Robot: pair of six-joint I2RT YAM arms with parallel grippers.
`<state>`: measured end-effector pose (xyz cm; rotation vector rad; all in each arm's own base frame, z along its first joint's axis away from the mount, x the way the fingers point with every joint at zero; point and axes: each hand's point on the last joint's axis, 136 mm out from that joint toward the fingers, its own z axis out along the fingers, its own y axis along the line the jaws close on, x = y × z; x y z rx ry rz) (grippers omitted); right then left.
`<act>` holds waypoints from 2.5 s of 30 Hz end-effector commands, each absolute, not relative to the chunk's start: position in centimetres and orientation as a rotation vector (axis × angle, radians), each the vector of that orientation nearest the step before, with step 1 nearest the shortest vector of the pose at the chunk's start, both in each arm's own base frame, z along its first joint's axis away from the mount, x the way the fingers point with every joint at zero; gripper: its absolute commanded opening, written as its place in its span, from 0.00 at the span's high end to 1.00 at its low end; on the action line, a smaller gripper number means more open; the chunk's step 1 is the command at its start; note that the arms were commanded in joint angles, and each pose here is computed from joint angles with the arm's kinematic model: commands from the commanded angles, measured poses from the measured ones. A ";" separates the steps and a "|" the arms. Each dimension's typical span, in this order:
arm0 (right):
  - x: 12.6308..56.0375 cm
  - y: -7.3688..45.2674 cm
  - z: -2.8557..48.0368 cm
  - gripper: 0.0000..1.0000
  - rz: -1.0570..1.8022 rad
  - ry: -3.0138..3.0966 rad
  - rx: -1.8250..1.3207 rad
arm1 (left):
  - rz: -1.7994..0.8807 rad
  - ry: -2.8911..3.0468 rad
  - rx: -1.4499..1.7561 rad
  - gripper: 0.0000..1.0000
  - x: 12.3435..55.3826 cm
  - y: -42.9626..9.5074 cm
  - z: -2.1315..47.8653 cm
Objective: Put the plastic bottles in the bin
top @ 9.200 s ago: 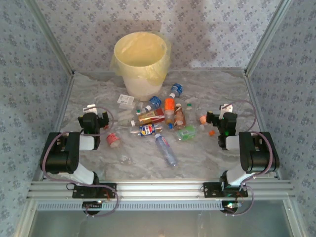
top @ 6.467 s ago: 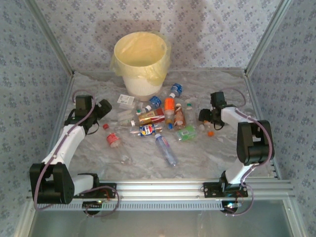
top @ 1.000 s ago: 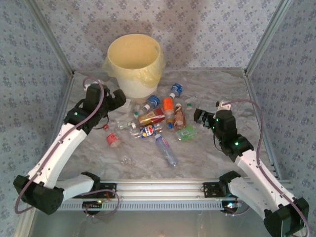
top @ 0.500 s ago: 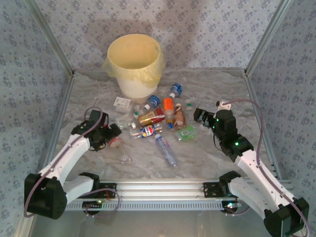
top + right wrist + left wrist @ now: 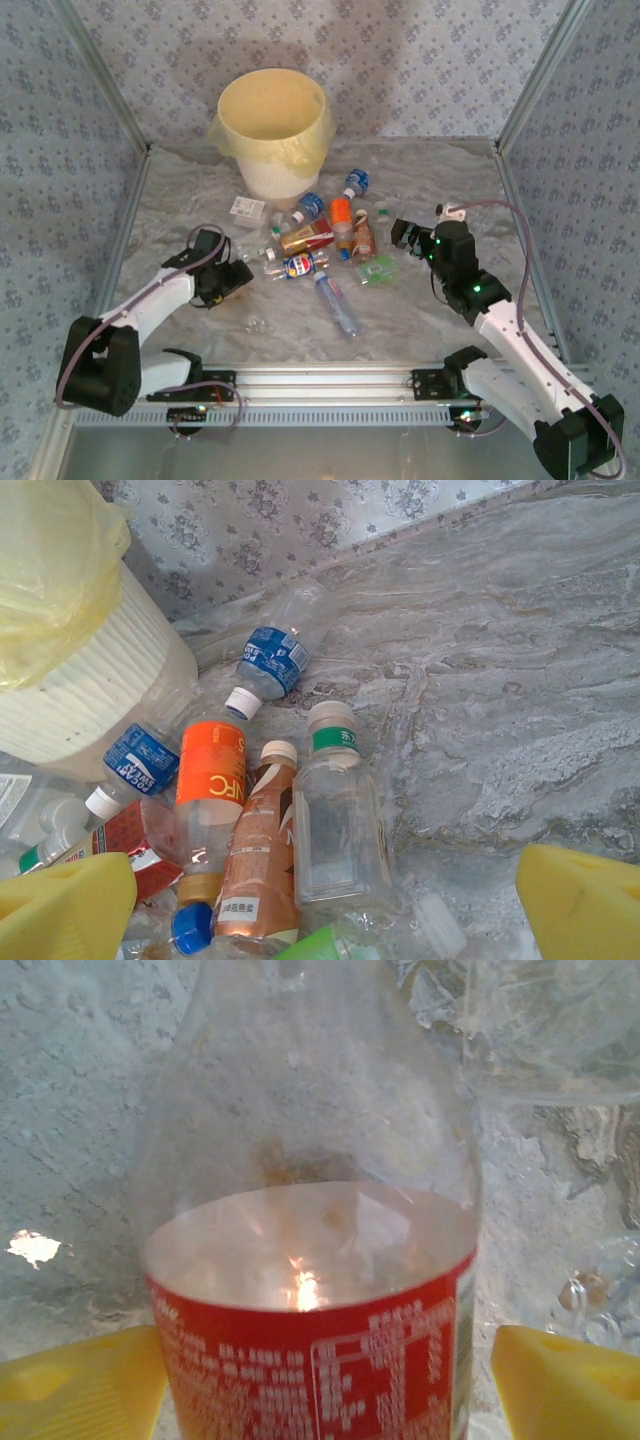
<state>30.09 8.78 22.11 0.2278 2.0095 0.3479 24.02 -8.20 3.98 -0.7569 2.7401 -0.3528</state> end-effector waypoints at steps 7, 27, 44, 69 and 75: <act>30.3 9.2 23.7 0.00 0.382 1.971 0.235 | -0.310 2.754 -0.689 0.35 24.1 -8.0 2.1; 30.7 11.5 26.4 0.00 0.441 1.868 0.049 | -0.353 1.999 -0.457 0.43 31.0 -5.7 25.8; 30.9 11.2 29.0 0.00 0.444 1.775 0.071 | -0.375 1.294 -0.205 0.43 43.2 -9.3 49.4; 29.8 9.7 28.7 0.00 0.373 1.803 0.107 | -0.054 1.419 -0.263 0.38 58.5 -8.3 43.4; 29.8 9.6 28.4 0.00 0.353 1.811 0.103 | -0.002 1.506 -0.314 0.36 59.5 -7.4 40.6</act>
